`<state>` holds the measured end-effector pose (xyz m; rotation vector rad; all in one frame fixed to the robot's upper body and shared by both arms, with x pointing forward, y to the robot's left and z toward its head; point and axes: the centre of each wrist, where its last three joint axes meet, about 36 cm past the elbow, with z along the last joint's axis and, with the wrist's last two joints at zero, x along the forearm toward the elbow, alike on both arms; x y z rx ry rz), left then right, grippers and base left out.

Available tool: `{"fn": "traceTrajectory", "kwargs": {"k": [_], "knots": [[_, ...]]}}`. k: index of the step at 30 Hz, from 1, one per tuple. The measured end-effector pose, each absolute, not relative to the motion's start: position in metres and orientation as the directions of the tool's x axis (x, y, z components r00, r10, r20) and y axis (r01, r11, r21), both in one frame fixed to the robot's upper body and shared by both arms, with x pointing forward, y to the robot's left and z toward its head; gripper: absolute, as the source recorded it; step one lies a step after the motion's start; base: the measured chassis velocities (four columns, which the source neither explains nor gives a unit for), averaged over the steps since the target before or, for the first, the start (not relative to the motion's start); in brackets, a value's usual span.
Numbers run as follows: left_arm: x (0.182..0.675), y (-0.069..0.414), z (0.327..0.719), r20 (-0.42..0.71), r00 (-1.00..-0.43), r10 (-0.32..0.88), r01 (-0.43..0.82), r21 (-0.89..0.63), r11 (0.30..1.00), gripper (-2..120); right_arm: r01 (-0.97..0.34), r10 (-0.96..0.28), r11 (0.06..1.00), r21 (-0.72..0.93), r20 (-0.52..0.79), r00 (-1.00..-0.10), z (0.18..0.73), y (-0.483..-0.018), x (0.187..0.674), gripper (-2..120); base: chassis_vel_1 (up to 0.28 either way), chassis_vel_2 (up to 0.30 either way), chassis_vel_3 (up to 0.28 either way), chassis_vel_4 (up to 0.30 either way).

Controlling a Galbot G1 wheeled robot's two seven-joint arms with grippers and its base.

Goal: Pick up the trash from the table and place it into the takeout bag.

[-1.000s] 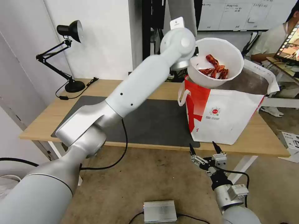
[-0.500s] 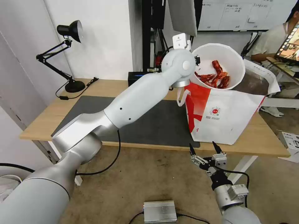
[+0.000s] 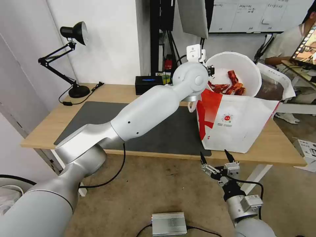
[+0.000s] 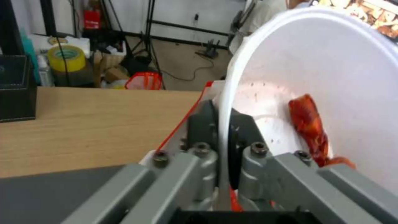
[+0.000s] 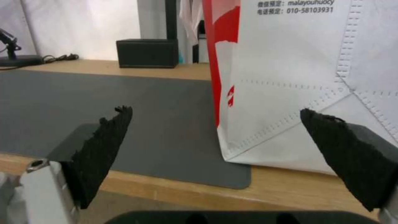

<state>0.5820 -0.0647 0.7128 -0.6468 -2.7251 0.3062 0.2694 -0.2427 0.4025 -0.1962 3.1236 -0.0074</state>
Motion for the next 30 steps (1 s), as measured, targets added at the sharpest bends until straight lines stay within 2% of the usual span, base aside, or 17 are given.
{"fn": "traceTrajectory", "kwargs": {"k": [3, 4, 7, 8, 10, 11, 14, 18, 21, 25, 30], "knots": [[0.58, -0.064, 0.714, 0.28, -0.829, 0.483, 0.415, -0.27, 0.869, 23, -0.125, -0.125, 0.992, -0.005, -0.011, -0.992, 0.402, -0.243, 0.269, 100, 0.0, 0.0, 0.0, 0.0], [0.58, -0.064, 0.714, 0.28, -0.829, 0.483, 0.415, -0.27, 0.869, 23, -0.125, -0.125, 0.992, -0.005, -0.011, -0.992, 0.402, -0.243, 0.269, 100, 0.0, 0.0, 0.0, 0.0], [0.578, -0.064, 0.718, 0.291, -0.819, 0.495, 0.426, -0.269, 0.864, 35, -0.125, -0.125, 0.992, -0.005, -0.012, -0.992, 0.402, -0.243, 0.269, 100, 0.0, 0.0, 0.0, 0.0], [0.578, -0.064, 0.718, 0.291, -0.819, 0.495, 0.426, -0.269, 0.864, 35, -0.125, -0.125, 0.992, -0.005, -0.012, -0.992, 0.402, -0.243, 0.269, 100, 0.0, 0.0, 0.0, 0.0], [0.577, -0.066, 0.72, 0.291, -0.816, 0.499, 0.43, -0.271, 0.861, 46, -0.125, -0.125, 0.992, -0.005, -0.011, -0.992, 0.402, -0.243, 0.269, 100, 0.0, 0.0, 0.0, 0.0], [0.577, -0.066, 0.72, 0.291, -0.816, 0.499, 0.43, -0.271, 0.861, 46, -0.125, -0.125, 0.992, -0.005, -0.011, -0.992, 0.402, -0.243, 0.269, 100, 0.0, 0.0, 0.0, 0.0], [0.576, -0.064, 0.722, 0.286, -0.818, 0.499, 0.43, -0.274, 0.86, 63, -0.125, -0.125, 0.992, -0.005, -0.011, -0.992, 0.402, -0.243, 0.269, 100, 0.0, 0.0, 0.0, 0.0], [0.576, -0.059, 0.723, 0.281, -0.821, 0.496, 0.428, -0.273, 0.862, 72, -0.125, -0.125, 0.992, -0.005, -0.011, -0.992, 0.402, -0.243, 0.269, 100, 0.0, 0.0, 0.0, 0.0], [0.578, -0.049, 0.721, 0.278, -0.829, 0.486, 0.417, -0.271, 0.867, 88, -0.125, -0.125, 0.992, -0.005, -0.011, -0.992, 0.402, -0.243, 0.269, 100, 0.0, 0.0, 0.0, 0.0], [0.577, -0.041, 0.721, 0.275, -0.832, 0.481, 0.412, -0.273, 0.869, 99, -0.125, -0.125, 0.992, -0.005, -0.011, -0.992, 0.402, -0.243, 0.269, 100, 0.0, 0.0, 0.0, 0.0], [0.581, -0.01, 0.715, 0.225, -0.853, 0.471, 0.396, -0.31, 0.864, 100, -0.125, -0.125, 0.992, -0.005, -0.011, -0.992, 0.402, -0.243, 0.269, 100, 0.0, 0.0, 0.0, 0.0]]}}
